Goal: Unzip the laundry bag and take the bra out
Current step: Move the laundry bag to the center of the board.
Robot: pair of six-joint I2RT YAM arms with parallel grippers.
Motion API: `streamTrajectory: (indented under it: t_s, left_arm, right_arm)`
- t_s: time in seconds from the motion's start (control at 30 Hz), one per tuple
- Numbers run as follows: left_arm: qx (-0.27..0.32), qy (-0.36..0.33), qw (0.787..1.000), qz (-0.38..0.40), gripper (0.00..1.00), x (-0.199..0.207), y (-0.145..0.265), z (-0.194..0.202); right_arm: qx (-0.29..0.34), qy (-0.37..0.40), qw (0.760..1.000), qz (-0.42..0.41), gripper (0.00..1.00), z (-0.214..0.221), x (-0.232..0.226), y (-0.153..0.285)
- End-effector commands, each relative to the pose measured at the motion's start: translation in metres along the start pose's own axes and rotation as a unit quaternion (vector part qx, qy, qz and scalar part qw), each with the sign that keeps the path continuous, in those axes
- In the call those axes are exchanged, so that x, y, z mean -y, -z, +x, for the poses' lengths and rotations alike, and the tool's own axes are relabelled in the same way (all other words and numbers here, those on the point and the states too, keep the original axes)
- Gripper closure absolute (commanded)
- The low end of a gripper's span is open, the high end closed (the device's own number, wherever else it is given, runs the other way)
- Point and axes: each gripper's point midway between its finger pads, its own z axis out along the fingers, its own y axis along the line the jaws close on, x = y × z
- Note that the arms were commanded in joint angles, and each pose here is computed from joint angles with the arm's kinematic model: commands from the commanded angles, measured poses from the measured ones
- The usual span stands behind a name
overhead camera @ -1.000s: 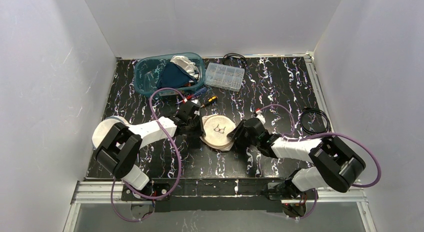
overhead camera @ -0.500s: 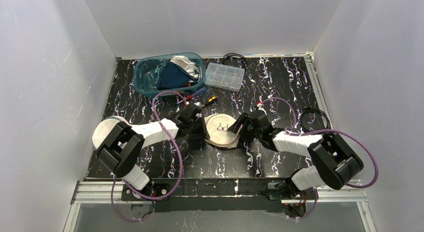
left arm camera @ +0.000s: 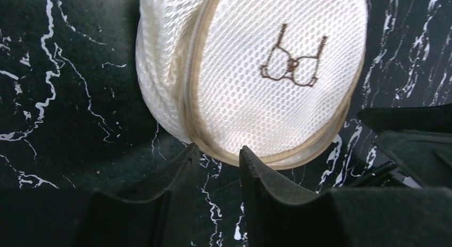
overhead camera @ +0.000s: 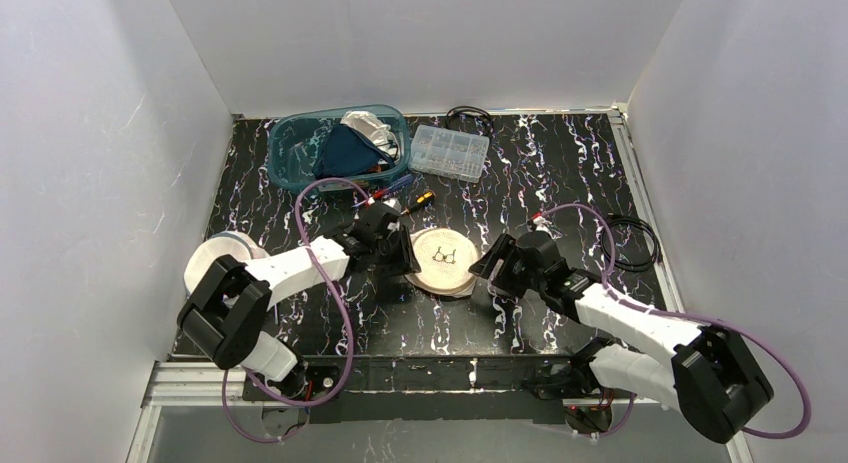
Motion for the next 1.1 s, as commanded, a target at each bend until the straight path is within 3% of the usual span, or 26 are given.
streamTrajectory:
  t_s: [0.0, 0.23, 0.6, 0.9, 1.07]
  left_arm:
    - [0.034, -0.026, 0.999, 0.019, 0.67, 0.022, 0.021, -0.033]
    - [0.03, -0.057, 0.997, 0.048, 0.71, 0.045, 0.006, -0.055]
    - [-0.019, -0.027, 0.999, -0.027, 0.81, -0.011, -0.033, -0.014]
    - [-0.029, -0.019, 0.999, -0.032, 0.82, -0.015, -0.035, -0.008]
    - [-0.028, -0.02, 0.999, -0.025, 0.8, -0.008, -0.032, -0.012]
  right_arm:
    - [-0.011, -0.031, 0.999, -0.016, 0.23, 0.003, -0.009, -0.009]
    - [-0.017, -0.048, 0.998, -0.029, 0.28, 0.004, -0.021, -0.029]
    - [-0.032, -0.046, 0.998, -0.004, 0.46, 0.015, -0.006, -0.051]
    - [-0.041, -0.038, 0.998, 0.01, 0.6, 0.022, 0.006, -0.057]
    - [-0.029, -0.028, 0.999, 0.019, 0.78, 0.019, 0.013, -0.057]
